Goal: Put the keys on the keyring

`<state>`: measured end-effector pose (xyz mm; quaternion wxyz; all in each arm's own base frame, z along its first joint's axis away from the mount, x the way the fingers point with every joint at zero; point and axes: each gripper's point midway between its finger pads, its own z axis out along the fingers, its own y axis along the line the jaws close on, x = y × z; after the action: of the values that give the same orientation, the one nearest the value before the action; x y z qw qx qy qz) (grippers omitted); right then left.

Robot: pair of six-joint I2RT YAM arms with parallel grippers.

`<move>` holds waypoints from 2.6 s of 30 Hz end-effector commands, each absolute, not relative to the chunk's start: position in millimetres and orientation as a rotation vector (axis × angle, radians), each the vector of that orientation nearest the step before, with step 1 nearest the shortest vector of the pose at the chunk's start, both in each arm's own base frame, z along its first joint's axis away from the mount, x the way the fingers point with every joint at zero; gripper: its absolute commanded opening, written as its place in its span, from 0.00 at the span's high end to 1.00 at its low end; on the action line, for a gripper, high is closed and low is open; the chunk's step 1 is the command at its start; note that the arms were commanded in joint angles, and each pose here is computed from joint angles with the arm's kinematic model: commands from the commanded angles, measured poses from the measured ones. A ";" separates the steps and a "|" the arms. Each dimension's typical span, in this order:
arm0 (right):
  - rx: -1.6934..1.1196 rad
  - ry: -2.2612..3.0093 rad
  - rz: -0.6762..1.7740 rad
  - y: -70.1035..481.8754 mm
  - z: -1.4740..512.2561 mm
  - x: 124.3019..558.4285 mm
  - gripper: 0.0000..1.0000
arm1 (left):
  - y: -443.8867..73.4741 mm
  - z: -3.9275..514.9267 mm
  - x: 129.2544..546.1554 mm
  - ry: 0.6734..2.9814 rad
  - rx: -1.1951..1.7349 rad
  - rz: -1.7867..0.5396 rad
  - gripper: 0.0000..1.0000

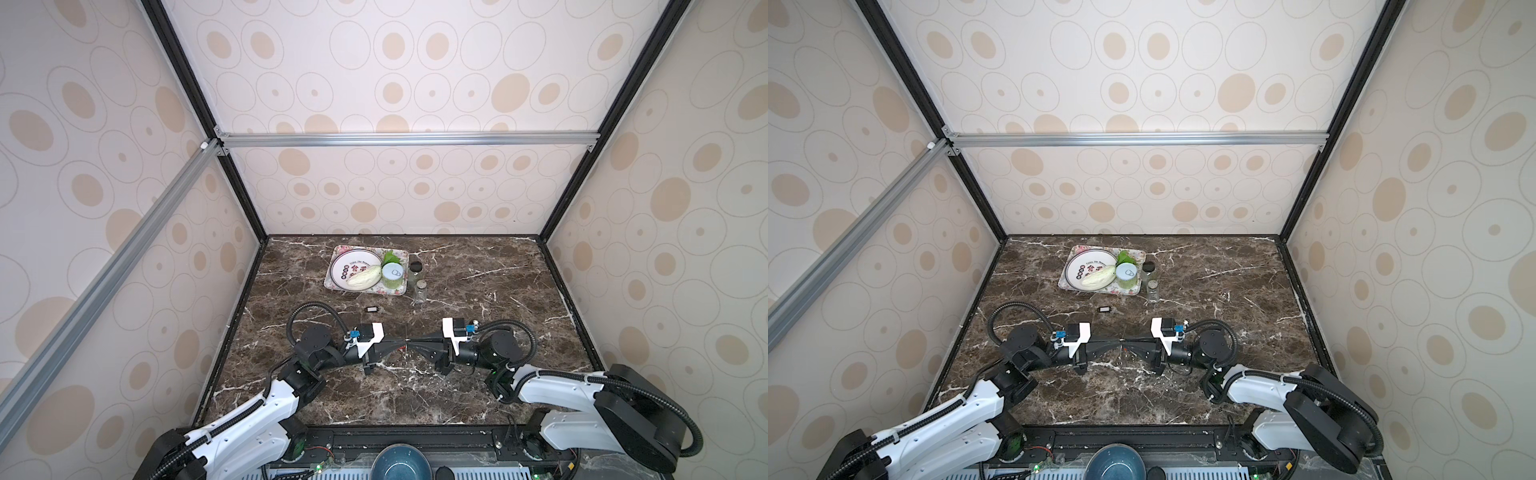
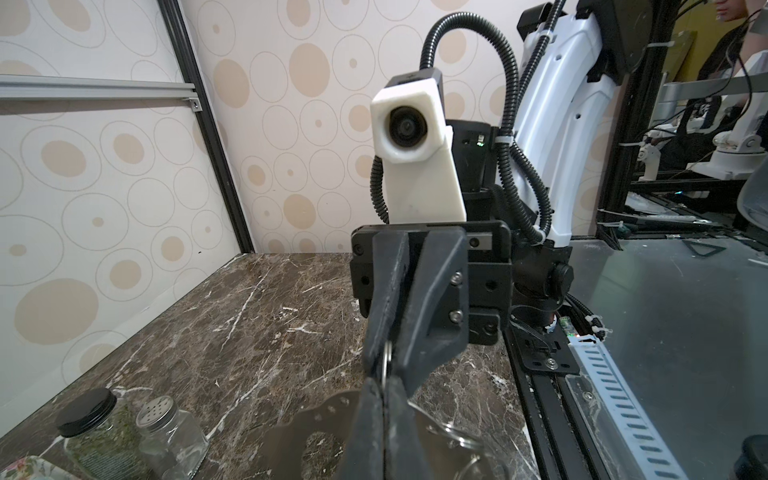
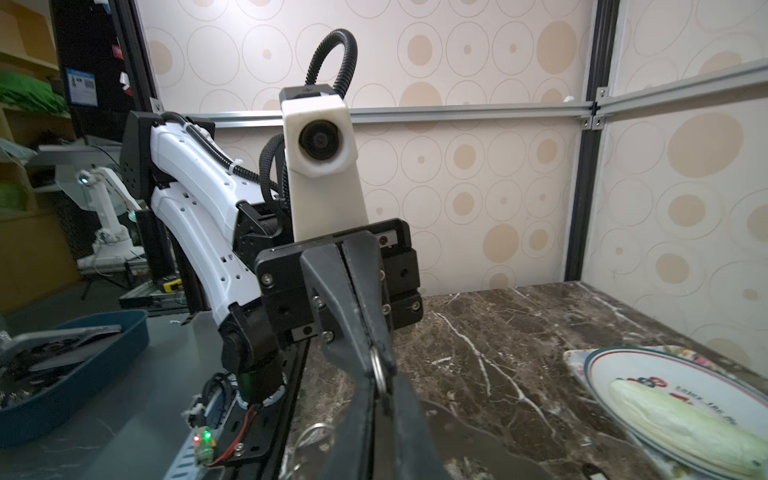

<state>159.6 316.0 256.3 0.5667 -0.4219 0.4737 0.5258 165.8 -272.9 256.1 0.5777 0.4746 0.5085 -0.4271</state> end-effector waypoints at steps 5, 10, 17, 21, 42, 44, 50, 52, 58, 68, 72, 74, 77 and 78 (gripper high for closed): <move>-1.003 1.132 1.187 312.7 254.6 155.2 0.68 | -274.7 262.2 170.0 1.176 1.142 -0.931 1.00; -0.966 1.169 1.096 301.7 248.4 161.8 0.66 | -274.2 253.4 170.6 1.193 1.155 -0.915 1.00; -0.934 1.215 0.995 288.3 238.5 167.6 0.66 | -280.7 233.9 181.0 1.262 1.183 -0.894 1.00; -0.910 1.247 0.947 281.2 233.6 172.0 0.66 | -285.3 226.4 180.6 1.278 1.208 -0.896 1.00; -0.977 1.294 0.939 284.9 226.2 170.3 0.75 | -295.2 222.0 167.1 1.253 1.291 -0.897 1.00; -1.003 1.293 0.958 288.6 226.8 167.9 0.77 | -295.5 222.5 166.4 1.248 1.293 -0.896 1.00; -1.070 1.299 0.982 294.8 215.8 162.2 0.79 | -296.4 223.2 166.9 1.248 1.294 -0.892 1.00; -1.089 1.306 0.987 296.2 211.8 160.9 0.80 | -296.2 222.7 167.1 1.251 1.295 -0.890 1.00; -1.133 1.326 0.988 299.5 206.2 159.5 0.83 | -297.0 225.1 166.6 1.244 1.299 -0.889 1.00; -1.116 1.321 0.990 300.1 208.9 161.7 1.00 | -298.3 225.9 166.6 1.240 1.300 -0.896 0.97; -1.085 1.295 1.013 300.9 214.1 162.1 1.00 | -295.8 233.2 156.2 1.169 1.288 -0.932 0.84; -1.061 1.267 1.029 299.9 219.8 160.8 1.00 | -293.3 234.9 150.6 1.138 1.282 -0.946 0.84; -1.047 1.220 1.059 298.5 227.9 156.0 1.00 | -290.8 237.8 149.1 1.122 1.261 -0.946 0.84; -1.045 1.213 1.066 298.2 229.2 154.8 1.00 | -290.7 237.6 149.8 1.125 1.259 -0.944 0.83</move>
<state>161.3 298.8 204.3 0.5425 -0.4530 0.5596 0.4328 157.4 -290.2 222.4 0.5487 0.5343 0.5106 -0.3908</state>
